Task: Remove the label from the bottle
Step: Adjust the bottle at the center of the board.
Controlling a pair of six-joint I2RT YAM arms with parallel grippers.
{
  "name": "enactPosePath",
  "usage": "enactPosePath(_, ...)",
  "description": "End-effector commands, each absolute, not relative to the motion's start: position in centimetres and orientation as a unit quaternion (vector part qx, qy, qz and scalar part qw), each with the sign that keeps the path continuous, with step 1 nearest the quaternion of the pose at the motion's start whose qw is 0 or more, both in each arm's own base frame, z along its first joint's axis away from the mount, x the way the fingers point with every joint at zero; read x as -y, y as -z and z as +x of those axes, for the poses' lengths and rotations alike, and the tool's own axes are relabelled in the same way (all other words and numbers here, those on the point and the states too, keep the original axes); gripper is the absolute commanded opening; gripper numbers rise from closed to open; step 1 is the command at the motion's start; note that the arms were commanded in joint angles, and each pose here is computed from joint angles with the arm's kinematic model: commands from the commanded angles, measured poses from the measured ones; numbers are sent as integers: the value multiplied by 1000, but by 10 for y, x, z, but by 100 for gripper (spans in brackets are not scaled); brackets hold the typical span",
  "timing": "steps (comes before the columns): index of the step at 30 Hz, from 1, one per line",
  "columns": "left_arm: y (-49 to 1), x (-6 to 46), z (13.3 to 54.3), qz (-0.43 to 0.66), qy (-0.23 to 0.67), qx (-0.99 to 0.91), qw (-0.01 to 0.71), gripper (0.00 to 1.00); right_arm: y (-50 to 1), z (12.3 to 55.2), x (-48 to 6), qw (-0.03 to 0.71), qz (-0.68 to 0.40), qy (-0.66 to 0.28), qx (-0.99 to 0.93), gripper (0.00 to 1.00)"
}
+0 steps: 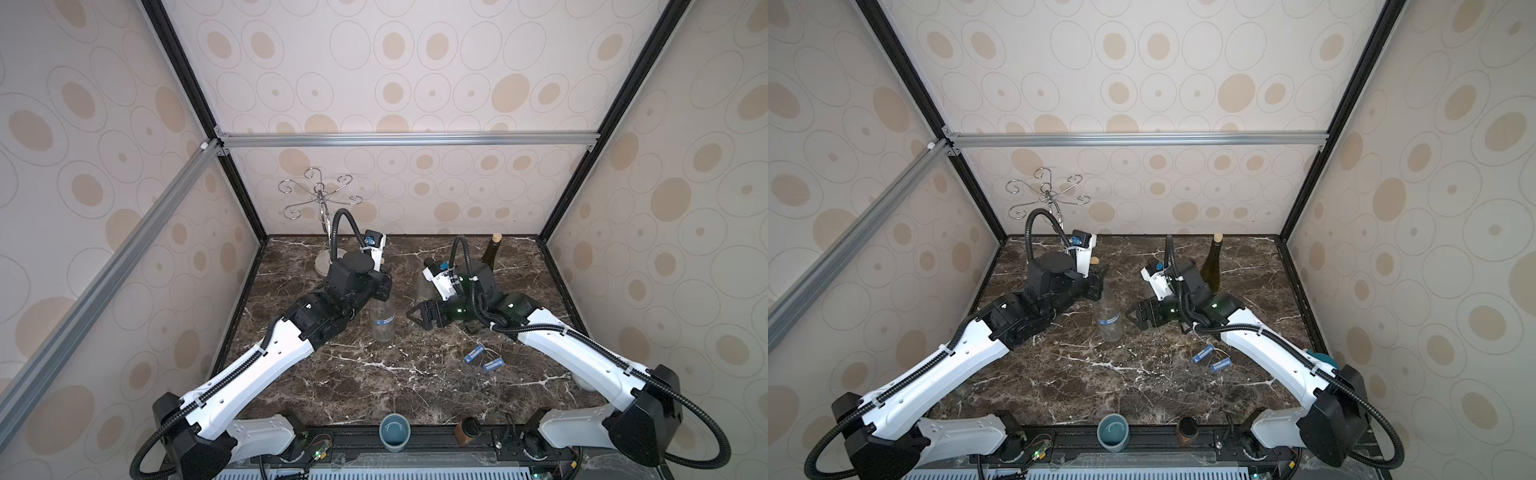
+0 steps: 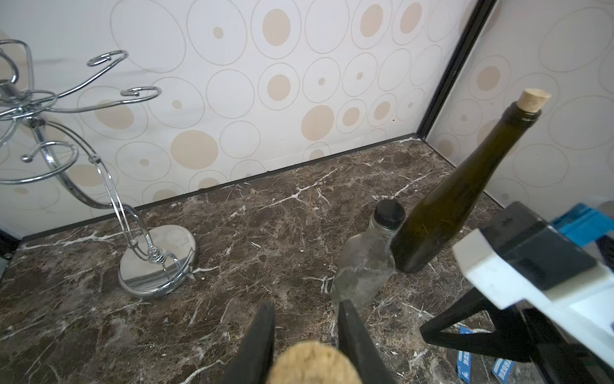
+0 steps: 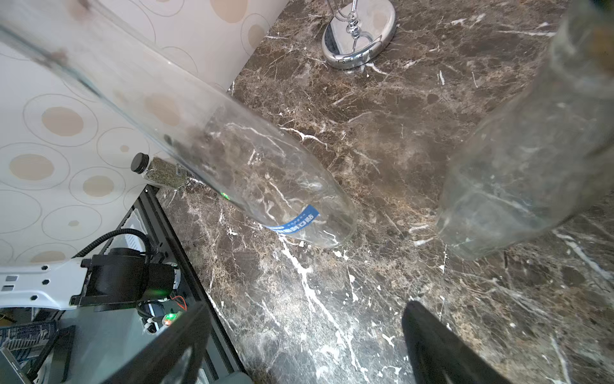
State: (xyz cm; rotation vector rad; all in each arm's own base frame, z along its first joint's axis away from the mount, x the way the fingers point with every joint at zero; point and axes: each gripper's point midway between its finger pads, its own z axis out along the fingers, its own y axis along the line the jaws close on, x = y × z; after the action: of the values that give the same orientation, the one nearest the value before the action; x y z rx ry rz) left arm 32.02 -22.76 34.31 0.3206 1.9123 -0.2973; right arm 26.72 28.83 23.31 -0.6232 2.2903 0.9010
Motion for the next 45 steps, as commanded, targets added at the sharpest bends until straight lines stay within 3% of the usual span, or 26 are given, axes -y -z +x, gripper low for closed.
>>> enactPosePath(1,-371,222,327,75,138,-783,602,0,-239,270,-291,309,-238,-338,-857,93)
enactPosePath(16,-346,231,327,70,153,-787,594,0,-235,267,-285,313,-235,-329,-860,93)
enactPosePath(20,-342,232,327,70,157,-788,591,7,-235,266,-284,312,-235,-328,-860,93)
enactPosePath(28,-348,232,322,82,165,-784,593,48,-237,264,-279,318,-236,-322,-860,93)
enactPosePath(35,-354,235,309,131,173,-779,589,78,-242,261,-265,330,-236,-304,-862,94)
enactPosePath(42,-369,236,293,208,180,-762,587,100,-245,256,-251,330,-223,-315,-862,97)
enactPosePath(45,-367,238,289,252,185,-760,570,100,-250,254,-247,333,-219,-323,-858,98)
